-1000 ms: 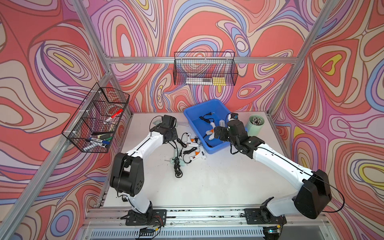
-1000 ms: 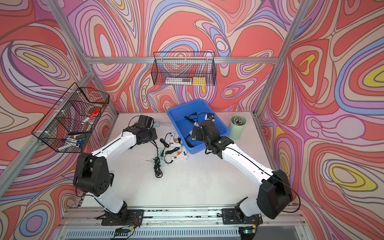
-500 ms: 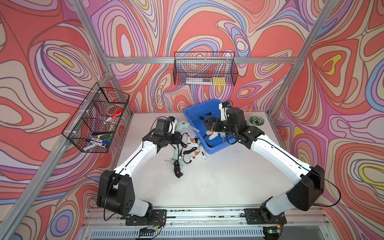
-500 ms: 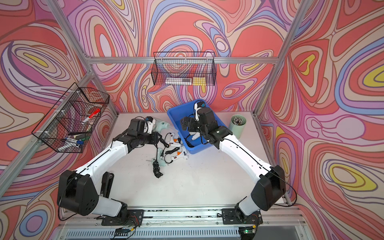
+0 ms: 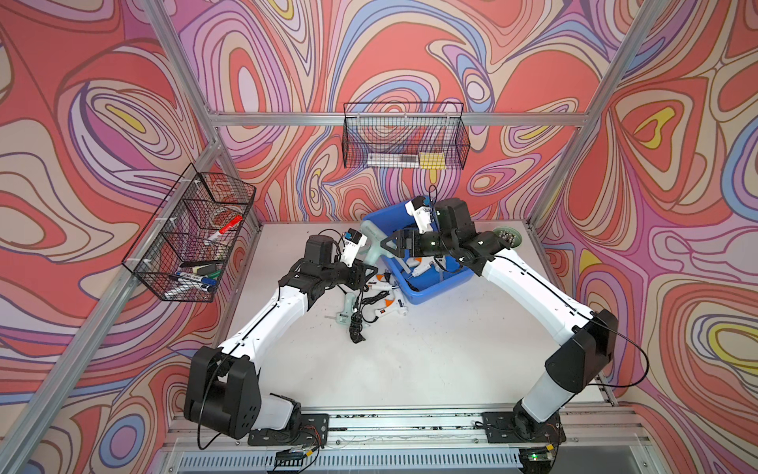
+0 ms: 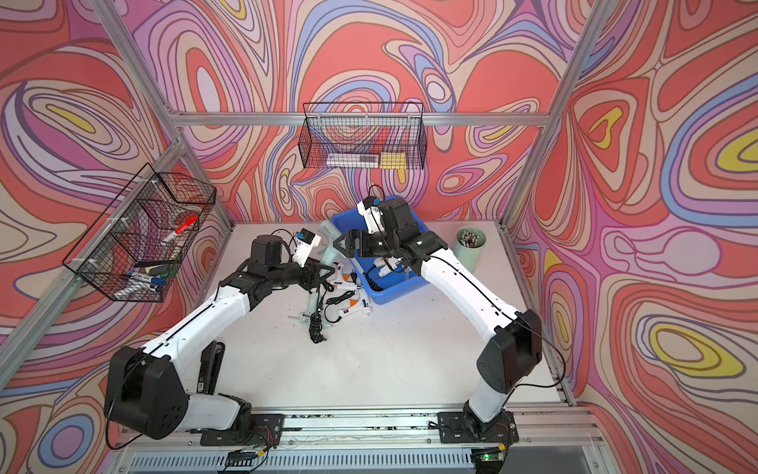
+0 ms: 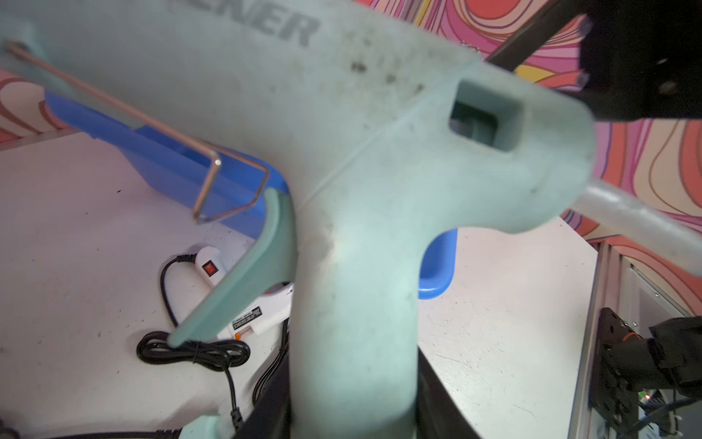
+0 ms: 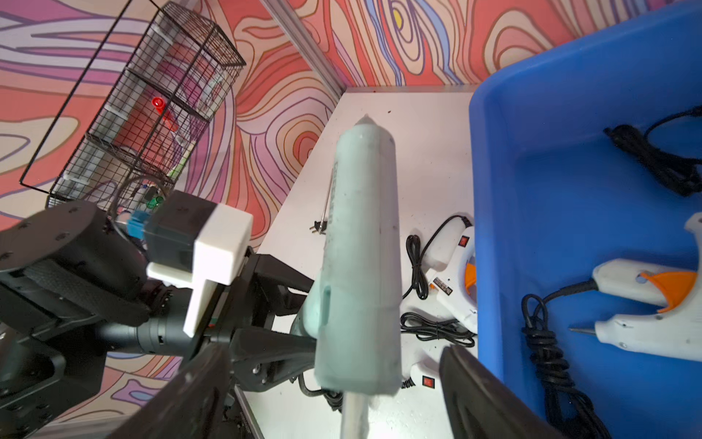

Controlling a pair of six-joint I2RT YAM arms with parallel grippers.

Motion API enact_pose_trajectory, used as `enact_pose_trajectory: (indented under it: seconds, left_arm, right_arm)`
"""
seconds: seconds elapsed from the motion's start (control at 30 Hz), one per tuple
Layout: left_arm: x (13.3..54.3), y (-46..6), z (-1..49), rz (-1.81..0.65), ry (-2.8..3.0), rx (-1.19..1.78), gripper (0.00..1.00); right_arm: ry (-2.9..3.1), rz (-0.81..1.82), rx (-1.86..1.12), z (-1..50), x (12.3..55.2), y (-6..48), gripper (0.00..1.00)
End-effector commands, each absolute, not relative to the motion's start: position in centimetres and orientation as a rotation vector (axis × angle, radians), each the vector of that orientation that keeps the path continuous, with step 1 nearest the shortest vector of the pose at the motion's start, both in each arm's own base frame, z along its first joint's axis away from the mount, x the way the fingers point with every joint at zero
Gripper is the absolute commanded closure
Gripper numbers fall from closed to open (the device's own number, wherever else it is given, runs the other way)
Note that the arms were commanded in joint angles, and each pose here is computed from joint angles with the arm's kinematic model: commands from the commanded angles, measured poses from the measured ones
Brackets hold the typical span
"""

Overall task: Put the hot melt glue gun into the storage box
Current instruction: Pick up the hot melt adhesive gun from the center of the board.

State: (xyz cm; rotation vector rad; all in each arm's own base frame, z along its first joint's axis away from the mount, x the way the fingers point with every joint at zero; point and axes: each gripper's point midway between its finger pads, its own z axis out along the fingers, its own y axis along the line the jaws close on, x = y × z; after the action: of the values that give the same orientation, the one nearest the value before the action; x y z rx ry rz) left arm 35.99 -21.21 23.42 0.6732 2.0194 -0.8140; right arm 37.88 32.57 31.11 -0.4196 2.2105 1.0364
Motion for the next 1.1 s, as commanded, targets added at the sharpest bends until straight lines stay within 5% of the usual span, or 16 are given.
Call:
enact_pose_trajectory:
  seconds: [0.0,0.23,0.5,0.53,0.6,0.67,1.07]
  left_arm:
    - [34.6,-22.8,27.2,-0.863,1.817,0.804,1.00]
    - [33.3,-23.6,27.2,-0.893,1.790,0.873,1.00]
    - [34.2,-23.5,26.8,-0.853,1.817,0.829,1.00]
    - [34.3,-23.4,26.9,-0.846,1.819,0.821,0.87]
    - [34.5,-23.3,26.9,-0.838,1.821,0.809,0.37]
    - [34.4,-23.3,27.2,-0.839,1.814,0.806,0.01]
    - [31.2,-21.7,31.4,-0.831,1.703,0.727,0.01]
  right_arm:
    - [2.219,1.088,-0.450,31.3,37.3,33.3,0.16]
    - [2.229,1.120,-0.440,30.4,37.8,33.9,0.30]
    - [2.215,1.176,-0.427,30.6,37.6,34.4,0.71]
    - [2.212,1.177,-0.425,30.8,37.6,34.3,0.77]
    - [2.207,1.175,-0.417,31.1,37.6,34.2,0.91]
    - [2.189,1.167,-0.412,31.9,37.7,34.0,0.99]
    - [1.887,0.980,-0.274,44.0,40.0,27.5,1.00]
